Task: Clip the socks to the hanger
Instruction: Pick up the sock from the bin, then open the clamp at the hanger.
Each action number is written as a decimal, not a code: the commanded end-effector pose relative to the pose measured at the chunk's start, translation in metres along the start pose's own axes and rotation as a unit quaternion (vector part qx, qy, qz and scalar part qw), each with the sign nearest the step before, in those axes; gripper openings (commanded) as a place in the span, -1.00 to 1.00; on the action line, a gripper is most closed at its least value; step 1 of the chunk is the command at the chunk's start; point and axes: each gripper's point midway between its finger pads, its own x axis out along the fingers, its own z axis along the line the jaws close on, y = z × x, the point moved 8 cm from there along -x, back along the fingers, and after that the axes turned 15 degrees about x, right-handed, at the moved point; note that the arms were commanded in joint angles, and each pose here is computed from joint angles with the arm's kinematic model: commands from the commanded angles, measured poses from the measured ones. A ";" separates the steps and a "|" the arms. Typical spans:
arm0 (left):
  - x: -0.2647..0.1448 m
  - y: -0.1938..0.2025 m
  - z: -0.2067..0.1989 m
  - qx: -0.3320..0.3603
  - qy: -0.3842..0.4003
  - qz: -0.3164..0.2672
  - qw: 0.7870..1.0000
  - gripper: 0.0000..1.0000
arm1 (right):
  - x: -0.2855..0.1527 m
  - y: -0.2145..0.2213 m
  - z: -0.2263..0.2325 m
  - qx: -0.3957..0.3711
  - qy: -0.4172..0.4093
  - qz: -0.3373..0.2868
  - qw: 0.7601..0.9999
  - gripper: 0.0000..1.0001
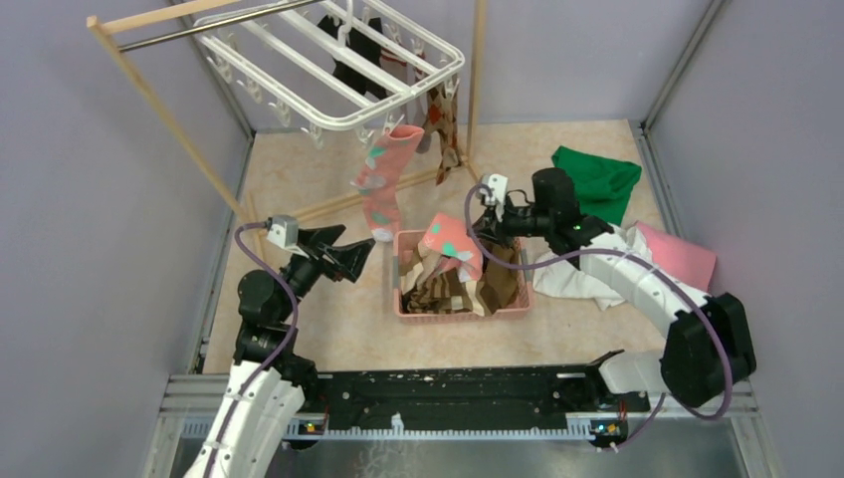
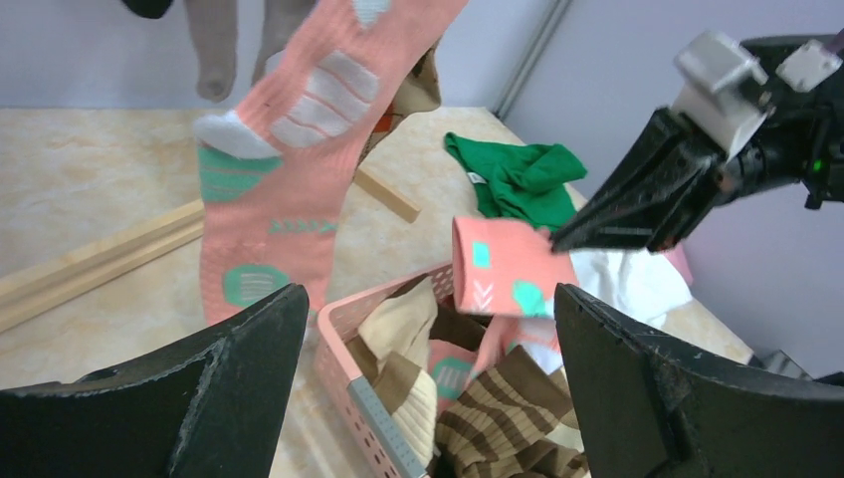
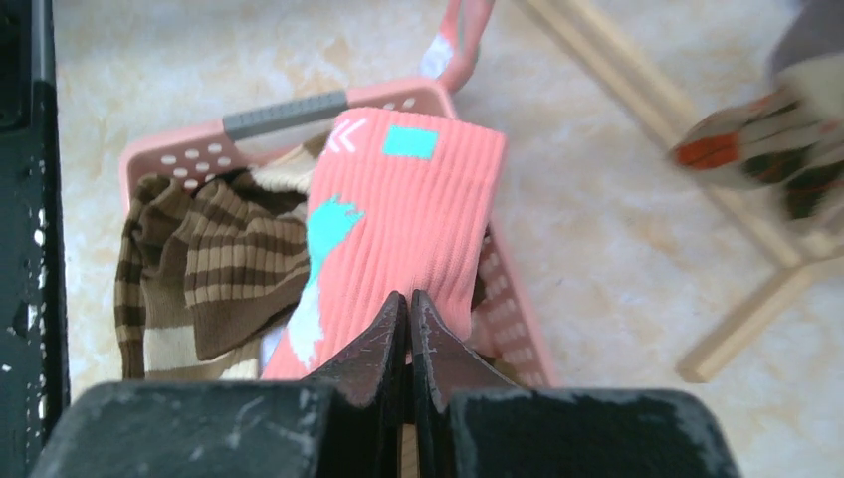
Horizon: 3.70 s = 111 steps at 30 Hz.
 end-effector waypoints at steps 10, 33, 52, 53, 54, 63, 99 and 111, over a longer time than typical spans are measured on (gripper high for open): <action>0.001 -0.009 -0.024 -0.086 0.112 -0.094 0.986 0.97 | -0.056 -0.092 0.038 -0.080 -0.035 -0.214 0.973 -1.00; 0.061 -0.032 -0.064 -0.229 0.215 -0.040 0.948 0.94 | -0.055 -0.109 0.052 -0.067 -0.061 -0.266 0.960 -1.00; 0.077 -0.052 -0.081 -0.074 0.222 -0.069 0.970 -1.00 | -0.051 -0.100 0.065 -0.078 -0.089 -0.251 0.961 -1.00; 0.075 -0.054 -0.081 -0.043 0.228 -0.064 0.971 -1.00 | -0.051 -0.098 0.066 -0.079 -0.099 -0.247 0.961 -0.93; 0.073 -0.056 -0.081 -0.007 0.235 -0.058 0.970 -1.00 | -0.051 -0.096 0.068 -0.082 -0.110 -0.242 0.960 -0.75; 0.070 -0.087 -0.072 0.295 0.311 0.021 0.903 -1.00 | -0.049 -0.099 0.076 -0.128 -0.178 -0.214 0.952 0.31; 0.096 -0.135 -0.092 0.452 0.455 0.073 0.764 -1.00 | -0.038 -0.170 0.079 -0.142 -0.243 -0.239 0.929 0.30; 0.100 -0.133 -0.089 0.434 0.424 0.094 0.789 -1.00 | -0.036 -0.169 0.090 -0.148 -0.265 -0.238 0.922 -0.12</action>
